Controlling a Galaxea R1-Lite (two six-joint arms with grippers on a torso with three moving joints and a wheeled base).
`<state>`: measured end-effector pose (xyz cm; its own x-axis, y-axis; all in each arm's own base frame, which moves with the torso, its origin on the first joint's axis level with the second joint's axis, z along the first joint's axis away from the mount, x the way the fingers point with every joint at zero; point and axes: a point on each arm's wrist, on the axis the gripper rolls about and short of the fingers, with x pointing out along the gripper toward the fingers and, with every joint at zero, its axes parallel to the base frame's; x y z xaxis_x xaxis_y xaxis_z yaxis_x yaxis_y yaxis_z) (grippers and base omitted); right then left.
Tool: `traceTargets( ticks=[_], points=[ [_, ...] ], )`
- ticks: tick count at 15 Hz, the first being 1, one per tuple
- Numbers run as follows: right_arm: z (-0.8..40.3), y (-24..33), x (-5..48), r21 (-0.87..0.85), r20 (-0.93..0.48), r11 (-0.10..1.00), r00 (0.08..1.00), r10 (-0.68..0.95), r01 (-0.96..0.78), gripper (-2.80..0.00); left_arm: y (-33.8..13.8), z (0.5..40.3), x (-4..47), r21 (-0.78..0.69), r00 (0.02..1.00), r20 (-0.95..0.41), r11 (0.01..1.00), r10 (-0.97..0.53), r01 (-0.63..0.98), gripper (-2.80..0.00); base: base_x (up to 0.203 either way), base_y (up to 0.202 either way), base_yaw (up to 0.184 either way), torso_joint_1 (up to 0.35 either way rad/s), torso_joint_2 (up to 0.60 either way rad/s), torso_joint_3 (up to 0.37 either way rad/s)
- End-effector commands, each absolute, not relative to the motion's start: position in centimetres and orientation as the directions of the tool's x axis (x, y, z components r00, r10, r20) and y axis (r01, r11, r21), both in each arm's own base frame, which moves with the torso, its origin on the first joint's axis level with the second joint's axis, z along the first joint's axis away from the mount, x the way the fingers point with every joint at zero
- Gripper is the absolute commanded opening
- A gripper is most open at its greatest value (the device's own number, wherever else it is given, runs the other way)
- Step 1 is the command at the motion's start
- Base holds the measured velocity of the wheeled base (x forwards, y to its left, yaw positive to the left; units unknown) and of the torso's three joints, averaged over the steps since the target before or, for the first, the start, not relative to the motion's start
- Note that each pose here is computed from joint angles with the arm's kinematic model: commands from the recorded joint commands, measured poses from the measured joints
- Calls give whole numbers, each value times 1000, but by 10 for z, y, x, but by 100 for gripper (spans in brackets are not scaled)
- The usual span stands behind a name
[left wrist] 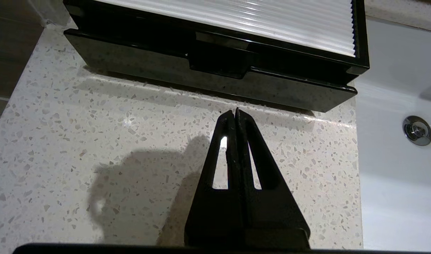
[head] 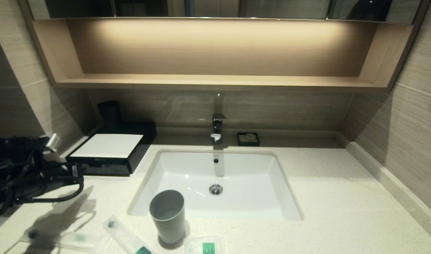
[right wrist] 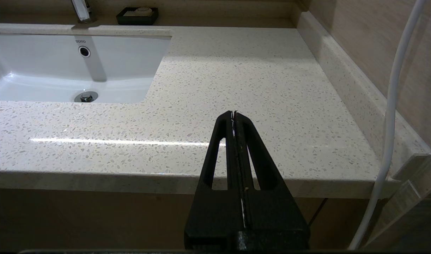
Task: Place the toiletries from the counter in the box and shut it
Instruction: Open the drawer
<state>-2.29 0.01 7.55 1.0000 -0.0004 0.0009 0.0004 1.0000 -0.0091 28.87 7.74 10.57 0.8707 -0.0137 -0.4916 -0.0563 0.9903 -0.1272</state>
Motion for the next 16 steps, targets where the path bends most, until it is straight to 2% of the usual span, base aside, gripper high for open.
traceTargets(
  ticks=[1, 10, 16],
  points=[
    [75, 0, -23, -9, 0, 1000, 1000, 2, -2, -280, 80, 97, 295, -119, 873, -487, 991, -11, -54, -280, 0, 0, 0, 0, 0, 0],
    [75, 0, -23, -9, -2, 1000, 1000, 0, 0, -280, 82, 86, 303, -123, 872, -490, 991, -16, -51, -280, 0, 0, 0, 0, 0, 0],
    [75, 0, -23, -9, -1, 1000, 1000, 1, -1, -280, 85, 79, 314, -103, 915, -404, 994, -5, -40, -280, 0, 0, 0, 0, 0, 0]
  ],
)
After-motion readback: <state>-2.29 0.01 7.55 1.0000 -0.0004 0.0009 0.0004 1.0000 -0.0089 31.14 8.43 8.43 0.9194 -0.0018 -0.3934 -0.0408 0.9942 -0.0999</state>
